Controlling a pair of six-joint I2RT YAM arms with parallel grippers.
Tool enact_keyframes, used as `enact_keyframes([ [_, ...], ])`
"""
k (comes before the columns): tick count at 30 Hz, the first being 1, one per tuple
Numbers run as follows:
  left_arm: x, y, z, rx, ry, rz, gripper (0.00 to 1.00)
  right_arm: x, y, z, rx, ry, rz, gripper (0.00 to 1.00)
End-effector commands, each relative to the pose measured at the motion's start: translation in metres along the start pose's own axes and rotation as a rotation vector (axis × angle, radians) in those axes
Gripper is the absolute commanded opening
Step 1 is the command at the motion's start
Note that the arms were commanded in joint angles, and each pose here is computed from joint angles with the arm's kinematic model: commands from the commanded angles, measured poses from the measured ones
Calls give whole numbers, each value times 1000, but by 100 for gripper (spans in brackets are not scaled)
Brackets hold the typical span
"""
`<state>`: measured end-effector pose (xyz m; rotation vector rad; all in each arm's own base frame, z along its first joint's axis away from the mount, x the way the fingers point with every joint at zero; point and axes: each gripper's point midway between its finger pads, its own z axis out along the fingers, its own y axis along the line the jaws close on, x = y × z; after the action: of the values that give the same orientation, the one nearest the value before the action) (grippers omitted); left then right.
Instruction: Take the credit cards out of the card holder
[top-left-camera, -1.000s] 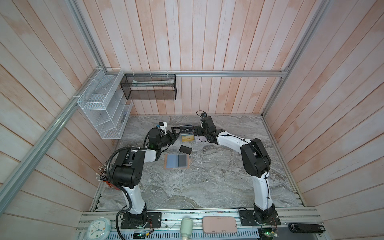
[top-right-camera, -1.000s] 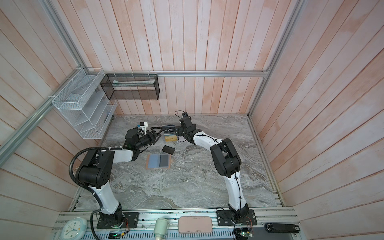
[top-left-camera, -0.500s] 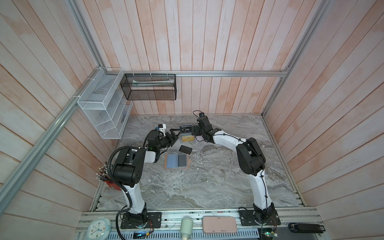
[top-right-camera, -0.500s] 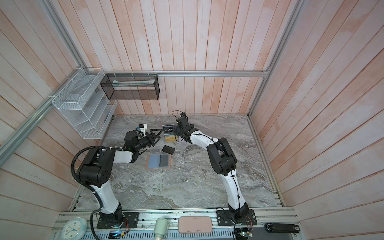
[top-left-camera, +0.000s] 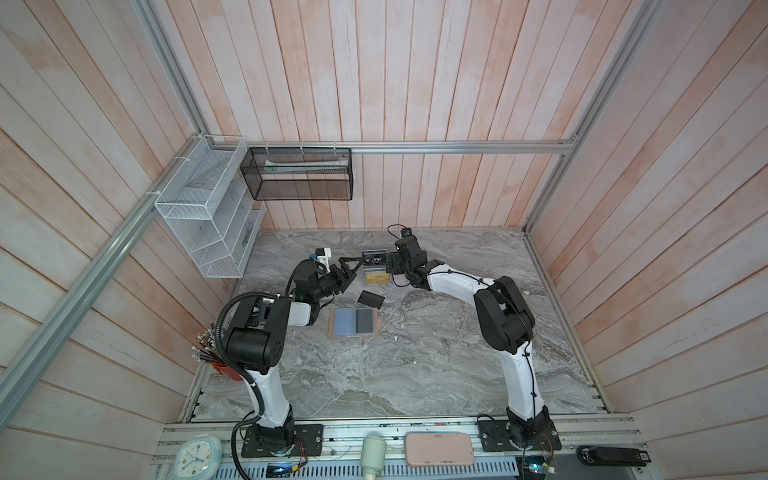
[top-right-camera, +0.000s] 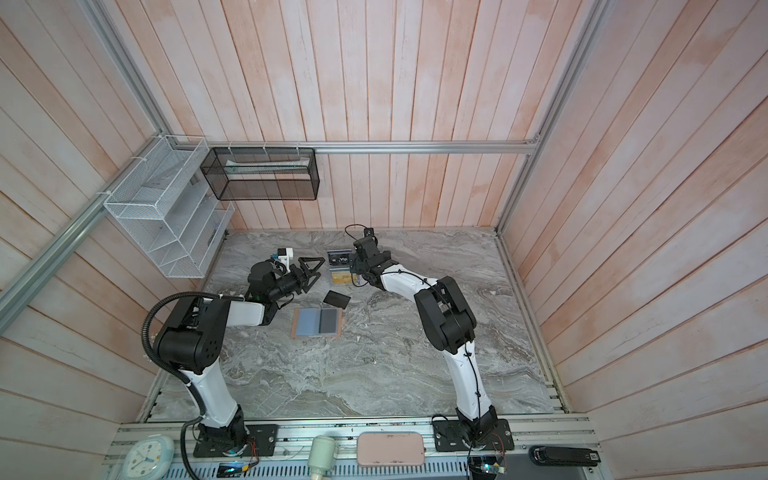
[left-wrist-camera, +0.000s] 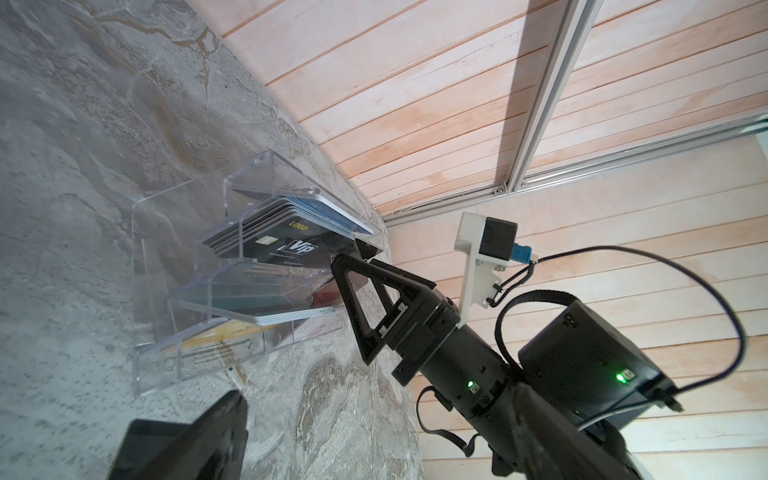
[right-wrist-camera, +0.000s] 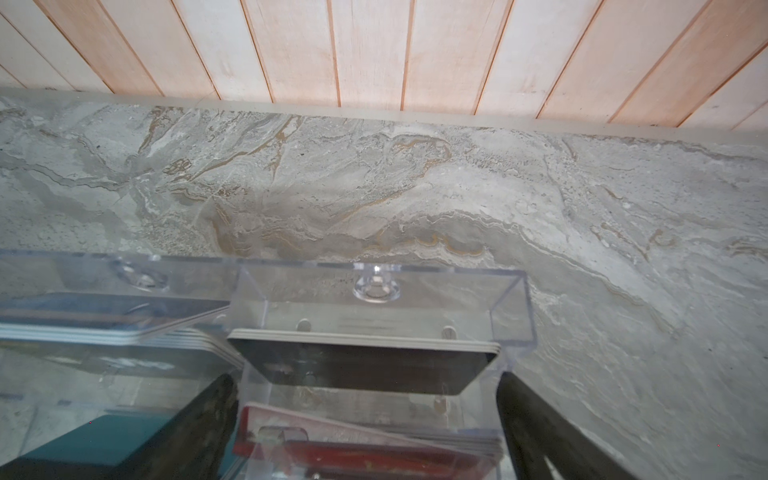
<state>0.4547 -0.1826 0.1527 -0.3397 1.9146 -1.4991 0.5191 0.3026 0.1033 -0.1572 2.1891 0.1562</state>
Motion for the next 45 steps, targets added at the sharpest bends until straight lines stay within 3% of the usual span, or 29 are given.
enact_keyframes([
  [1,6,2,2,17,19,7,100,5,-8,-10,34,17,-19,98],
  [18,11,-1,10,29,47,4,100,2,-19,-42,79,0,-83,98],
  [27,17,-2,9,24,66,8,100,5,-12,-28,69,21,-96,98],
  [34,17,-8,11,32,89,16,100,-16,0,-51,-86,22,-30,96],
  [38,17,-17,13,70,92,-11,100,-9,-3,-57,-184,84,45,96],
  [45,28,-48,41,161,175,-23,100,-3,-21,-67,-268,78,152,93],
])
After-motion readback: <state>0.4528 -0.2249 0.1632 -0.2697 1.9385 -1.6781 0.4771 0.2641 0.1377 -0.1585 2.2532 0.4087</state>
